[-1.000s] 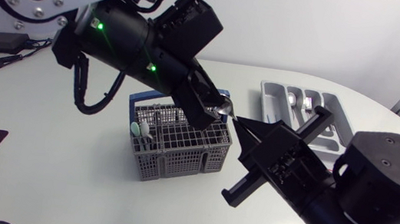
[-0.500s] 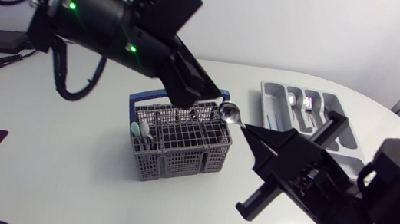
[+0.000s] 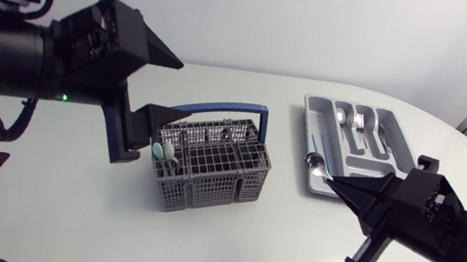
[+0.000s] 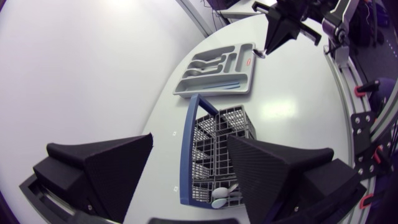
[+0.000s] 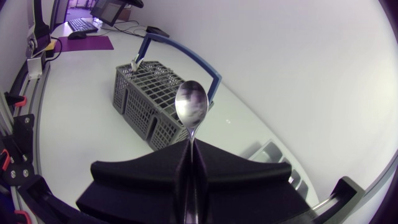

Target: Unload the cutlery basket into the drawer organizer.

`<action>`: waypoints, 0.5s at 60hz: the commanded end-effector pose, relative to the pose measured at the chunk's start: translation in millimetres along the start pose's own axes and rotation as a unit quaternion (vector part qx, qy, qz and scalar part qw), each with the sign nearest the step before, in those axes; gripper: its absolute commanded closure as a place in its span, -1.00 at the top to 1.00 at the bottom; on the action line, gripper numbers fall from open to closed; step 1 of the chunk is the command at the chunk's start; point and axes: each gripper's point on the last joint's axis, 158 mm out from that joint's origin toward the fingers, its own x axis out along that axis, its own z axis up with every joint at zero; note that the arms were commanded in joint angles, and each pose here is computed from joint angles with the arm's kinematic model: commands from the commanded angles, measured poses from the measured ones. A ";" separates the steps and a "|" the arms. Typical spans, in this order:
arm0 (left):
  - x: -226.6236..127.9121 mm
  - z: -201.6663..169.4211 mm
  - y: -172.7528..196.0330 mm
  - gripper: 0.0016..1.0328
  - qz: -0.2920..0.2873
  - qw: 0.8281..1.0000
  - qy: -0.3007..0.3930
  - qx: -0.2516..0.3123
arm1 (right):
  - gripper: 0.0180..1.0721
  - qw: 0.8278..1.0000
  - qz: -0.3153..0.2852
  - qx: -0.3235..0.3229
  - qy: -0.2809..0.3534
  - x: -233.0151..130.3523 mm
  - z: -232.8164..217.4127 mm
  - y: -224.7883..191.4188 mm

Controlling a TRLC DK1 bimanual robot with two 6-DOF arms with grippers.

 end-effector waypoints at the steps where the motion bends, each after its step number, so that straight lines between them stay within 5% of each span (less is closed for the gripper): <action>1: -1.3 -8.1 -5.5 0.77 0.014 0.998 0.003 0.059 | -0.85 1.000 0.011 0.003 0.017 -1.8 -12.5 -5.1; 16: 14.5 -59.8 -45.9 0.76 -0.022 0.971 0.059 0.229 | -0.85 0.996 0.065 0.025 0.057 -1.2 -46.6 -24.8; 30: 25.4 -83.3 -62.5 0.59 -0.059 0.942 0.101 0.315 | -0.85 0.989 0.104 -0.012 0.103 -5.4 -69.2 -35.0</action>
